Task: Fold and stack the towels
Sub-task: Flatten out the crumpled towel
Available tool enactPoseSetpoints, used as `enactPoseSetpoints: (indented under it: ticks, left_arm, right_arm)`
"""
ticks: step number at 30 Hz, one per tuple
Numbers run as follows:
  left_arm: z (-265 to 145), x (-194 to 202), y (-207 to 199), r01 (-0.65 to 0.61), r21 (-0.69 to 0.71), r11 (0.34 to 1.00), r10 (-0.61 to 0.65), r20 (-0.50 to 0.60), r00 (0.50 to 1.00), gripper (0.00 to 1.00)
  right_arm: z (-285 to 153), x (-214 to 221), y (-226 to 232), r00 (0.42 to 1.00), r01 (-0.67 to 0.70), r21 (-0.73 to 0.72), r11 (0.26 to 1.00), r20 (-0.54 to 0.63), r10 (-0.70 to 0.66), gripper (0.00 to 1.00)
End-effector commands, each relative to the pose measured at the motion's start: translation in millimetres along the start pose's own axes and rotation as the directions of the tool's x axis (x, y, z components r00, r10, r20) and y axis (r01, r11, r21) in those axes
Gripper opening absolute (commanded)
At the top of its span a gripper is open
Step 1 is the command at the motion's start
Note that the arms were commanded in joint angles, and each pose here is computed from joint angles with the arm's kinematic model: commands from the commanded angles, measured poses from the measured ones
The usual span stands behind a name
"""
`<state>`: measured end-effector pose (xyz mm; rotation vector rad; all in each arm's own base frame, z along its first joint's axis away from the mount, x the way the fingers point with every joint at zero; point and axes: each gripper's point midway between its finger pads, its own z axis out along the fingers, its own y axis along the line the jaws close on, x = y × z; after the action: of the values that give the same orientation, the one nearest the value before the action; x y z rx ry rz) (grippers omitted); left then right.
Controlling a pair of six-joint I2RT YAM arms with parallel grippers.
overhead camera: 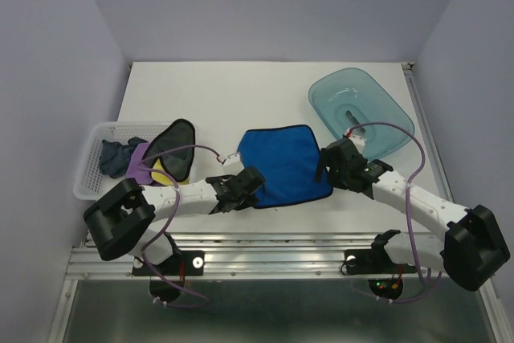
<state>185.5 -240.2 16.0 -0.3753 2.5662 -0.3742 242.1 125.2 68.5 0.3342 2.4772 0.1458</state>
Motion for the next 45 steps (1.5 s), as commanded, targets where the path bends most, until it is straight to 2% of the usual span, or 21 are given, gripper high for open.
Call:
enactPoseSetpoints:
  ticks: [1,9,12,15,20,27,31,34,41,45]
  left_arm:
    - [-0.8,14.3,36.7,-0.059,-0.122,0.991,0.052,-0.056,0.997,0.00]
    - [-15.6,3.8,27.7,-0.028,-0.044,0.999,0.027,-0.014,1.000,0.00]
    - [-19.8,0.4,29.1,-0.010,-0.026,1.000,0.010,0.007,1.000,0.00]
    - [-23.1,-1.6,29.8,0.008,-0.011,1.000,-0.008,0.020,1.000,0.00]
    - [-24.0,0.3,29.8,0.018,0.008,1.000,-0.018,0.016,1.000,0.00]
    - [-15.7,6.3,26.0,0.023,0.031,0.999,-0.023,0.001,1.000,0.00]
    - [-11.8,9.9,25.7,0.024,0.028,0.999,-0.024,-0.011,1.000,0.00]
    - [-10.7,10.9,28.6,0.025,0.021,0.999,-0.025,-0.011,1.000,0.00]
    - [-14.2,9.8,33.2,0.047,0.041,0.998,-0.047,0.006,0.999,0.00]
    - [-16.0,8.9,31.3,0.052,0.064,0.997,-0.053,0.011,0.999,0.00]
  right_arm:
    - [4.6,-6.1,-2.6,0.999,-0.018,0.015,1.000,0.041,0.018,1.00]
    - [13.1,-2.2,-5.0,1.000,-0.003,0.027,1.000,0.021,0.002,0.98]
    - [16.9,1.4,0.2,1.000,-0.001,0.008,1.000,-0.003,0.001,0.94]
    - [21.1,11.0,1.0,0.999,-0.002,0.004,1.000,-0.042,0.003,0.84]
    - [15.8,32.0,11.7,0.991,-0.010,-0.080,0.997,-0.137,-0.001,0.82]
    - [15.0,44.7,-7.3,0.985,0.021,-0.012,1.000,-0.172,-0.023,0.77]
    - [21.7,50.7,-7.7,0.980,0.026,-0.001,1.000,-0.195,-0.026,0.66]
    - [26.4,53.6,-10.9,0.978,0.027,0.025,0.999,-0.208,-0.021,0.53]
    - [28.0,55.1,-17.2,0.977,0.035,0.064,0.997,-0.213,-0.021,0.40]
    - [33.5,54.5,-15.7,0.978,0.032,0.065,0.997,-0.207,-0.017,0.25]
